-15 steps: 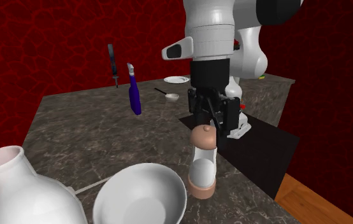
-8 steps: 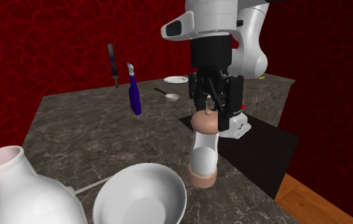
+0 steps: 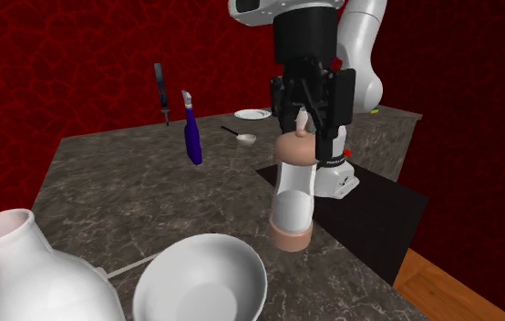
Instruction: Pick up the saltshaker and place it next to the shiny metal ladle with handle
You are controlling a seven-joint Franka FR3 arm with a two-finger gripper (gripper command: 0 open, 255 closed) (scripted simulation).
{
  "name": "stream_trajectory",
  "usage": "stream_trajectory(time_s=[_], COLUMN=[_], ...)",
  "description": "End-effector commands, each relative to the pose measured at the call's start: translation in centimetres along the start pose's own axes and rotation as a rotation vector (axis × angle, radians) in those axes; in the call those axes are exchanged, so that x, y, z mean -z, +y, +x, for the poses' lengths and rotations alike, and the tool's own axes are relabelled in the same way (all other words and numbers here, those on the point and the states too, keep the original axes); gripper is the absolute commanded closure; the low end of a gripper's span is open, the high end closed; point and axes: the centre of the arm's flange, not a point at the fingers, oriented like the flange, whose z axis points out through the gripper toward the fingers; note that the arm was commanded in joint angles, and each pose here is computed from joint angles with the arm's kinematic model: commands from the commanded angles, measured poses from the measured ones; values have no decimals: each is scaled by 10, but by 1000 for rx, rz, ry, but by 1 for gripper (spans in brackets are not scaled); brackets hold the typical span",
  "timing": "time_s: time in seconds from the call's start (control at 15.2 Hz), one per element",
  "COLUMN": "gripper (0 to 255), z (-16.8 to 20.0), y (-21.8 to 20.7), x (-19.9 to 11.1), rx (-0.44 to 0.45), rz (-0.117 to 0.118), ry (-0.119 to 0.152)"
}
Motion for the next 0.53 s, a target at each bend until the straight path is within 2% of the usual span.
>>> stream_trajectory(time_s=[0.0,0.46], gripper=[255,255], z=[0,0], y=[-3,-9], x=[10,46], rx=[0,0], rz=[0,0], ry=[0,0])
